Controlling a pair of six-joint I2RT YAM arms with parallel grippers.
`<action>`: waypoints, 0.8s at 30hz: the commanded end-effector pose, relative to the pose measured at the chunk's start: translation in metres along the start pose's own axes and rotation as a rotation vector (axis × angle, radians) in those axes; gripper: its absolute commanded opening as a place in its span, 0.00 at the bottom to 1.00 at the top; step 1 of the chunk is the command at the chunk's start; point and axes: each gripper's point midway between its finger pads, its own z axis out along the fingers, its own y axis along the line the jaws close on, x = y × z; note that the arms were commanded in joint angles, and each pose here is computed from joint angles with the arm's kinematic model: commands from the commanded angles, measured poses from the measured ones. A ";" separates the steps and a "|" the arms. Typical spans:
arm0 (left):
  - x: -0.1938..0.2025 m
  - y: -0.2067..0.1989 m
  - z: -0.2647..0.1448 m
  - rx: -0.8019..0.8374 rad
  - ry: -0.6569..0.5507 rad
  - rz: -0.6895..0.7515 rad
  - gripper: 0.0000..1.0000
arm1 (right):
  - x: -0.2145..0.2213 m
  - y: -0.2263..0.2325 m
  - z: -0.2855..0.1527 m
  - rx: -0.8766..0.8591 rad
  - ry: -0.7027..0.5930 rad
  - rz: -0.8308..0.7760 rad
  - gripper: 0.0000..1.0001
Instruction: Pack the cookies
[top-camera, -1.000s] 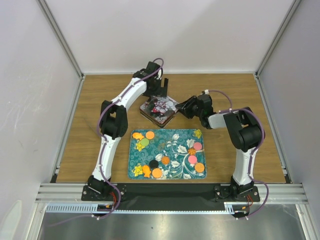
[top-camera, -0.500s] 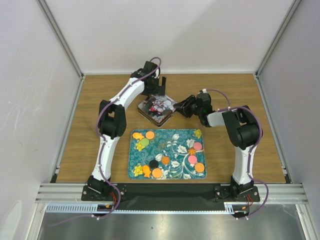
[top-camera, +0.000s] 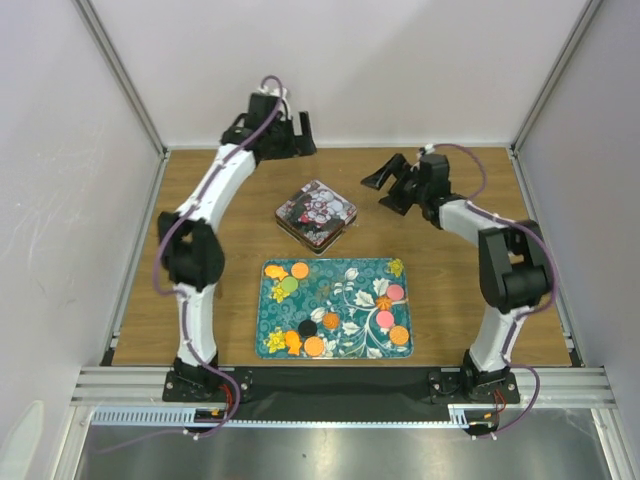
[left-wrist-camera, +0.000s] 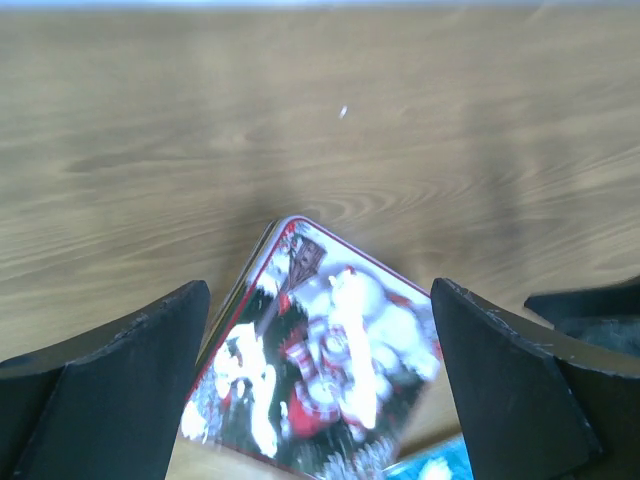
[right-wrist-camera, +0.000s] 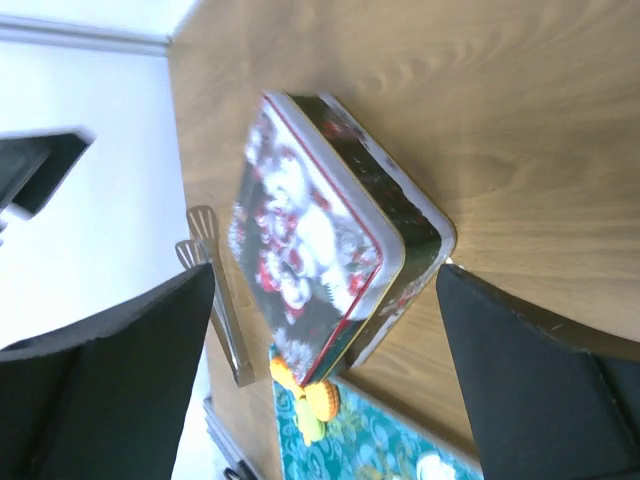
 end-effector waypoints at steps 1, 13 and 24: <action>-0.062 -0.027 -0.097 0.057 -0.226 -0.018 0.98 | -0.041 0.055 -0.052 -0.063 -0.123 -0.158 1.00; 0.085 -0.008 -0.234 0.138 -0.276 0.003 0.99 | -0.027 0.059 -0.198 0.082 -0.350 -0.389 1.00; 0.156 0.012 -0.274 0.139 -0.276 0.087 1.00 | -0.004 0.028 -0.251 0.177 -0.419 -0.422 1.00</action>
